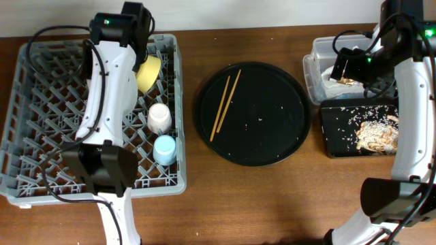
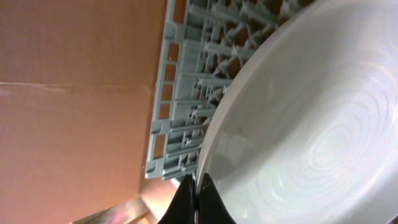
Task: Sort waste into correct bins and load items into the dishwasher rack
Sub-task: 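Lower the white plate upright into the rack and release, then reach the left gripper to the chopsticks and grasp one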
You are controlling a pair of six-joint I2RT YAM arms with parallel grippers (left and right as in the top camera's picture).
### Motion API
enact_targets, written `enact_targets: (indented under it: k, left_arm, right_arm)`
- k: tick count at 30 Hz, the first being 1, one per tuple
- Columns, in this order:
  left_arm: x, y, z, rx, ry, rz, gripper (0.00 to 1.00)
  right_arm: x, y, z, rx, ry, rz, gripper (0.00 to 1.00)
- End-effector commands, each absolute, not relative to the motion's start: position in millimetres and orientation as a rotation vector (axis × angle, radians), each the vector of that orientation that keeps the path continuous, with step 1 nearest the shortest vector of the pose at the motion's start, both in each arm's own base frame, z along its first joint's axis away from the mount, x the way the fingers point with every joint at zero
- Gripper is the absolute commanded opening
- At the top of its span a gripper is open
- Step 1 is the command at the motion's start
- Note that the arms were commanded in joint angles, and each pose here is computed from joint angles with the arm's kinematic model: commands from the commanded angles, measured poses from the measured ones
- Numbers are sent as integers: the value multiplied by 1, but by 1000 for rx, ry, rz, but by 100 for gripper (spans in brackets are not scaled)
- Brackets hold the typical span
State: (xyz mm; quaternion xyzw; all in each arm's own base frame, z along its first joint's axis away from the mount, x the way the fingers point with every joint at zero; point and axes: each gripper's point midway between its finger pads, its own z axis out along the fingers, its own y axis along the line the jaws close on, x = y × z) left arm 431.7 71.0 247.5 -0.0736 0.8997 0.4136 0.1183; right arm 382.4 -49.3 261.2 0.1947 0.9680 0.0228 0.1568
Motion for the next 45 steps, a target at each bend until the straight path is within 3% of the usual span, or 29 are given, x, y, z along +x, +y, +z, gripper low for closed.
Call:
enact_targets:
  k: [1,7,8,9,11,12,13,18,24,27,29,31,33,38,41,45]
  left_arm:
    - [423,77,239,-203,2638,1300,1]
    - [417,78,223,-157,2685,1346,1]
    - [416,75,220,-141,2710,1321,7]
    - [415,70,215,-135,2746,1271,36]
    - [414,64,208,-56,2813,1215,71]
    - [413,63,207,-24,2825,1212,93]
    - [413,63,207,1,2831,1216,99]
    - [413,65,219,-6,2808,1199,99]
    - [403,54,301,-156,2632,918,99]
    - [410,-8,320,-76,2618,365,99]
    - [417,-86,328,246,2574,-71,99]
    - [421,-134,329,401,2519,-221,98]
    - [423,-174,314,509,2518,-245,95]
    - [423,-263,215,758,2667,-261,68]
    - [434,-277,167,677,2756,-203,54]
    - [447,-274,100,568,2873,-82,54]
  right_arm:
    - [386,-49,267,542,2745,60,99]
    - [387,-49,267,516,2746,56,99]
    - [388,-49,267,516,2746,57,99]
    - [388,-49,267,516,2744,57,99]
    - [388,-49,267,516,2742,58,99]
    - [388,-49,268,516,2742,57,99]
    - [388,-49,268,516,2742,58,99]
    - [390,-45,268,508,2740,95,99]
    - [390,-40,268,501,2742,132,99]
    - [390,-40,268,501,2742,133,99]
    - [390,-40,268,502,2743,132,99]
    - [389,-40,268,503,2747,131,99]
    - [388,-40,267,504,2752,131,99]
    - [386,-40,267,506,2759,130,99]
    - [383,-39,266,508,2770,130,99]
    - [381,-39,265,511,2780,130,99]
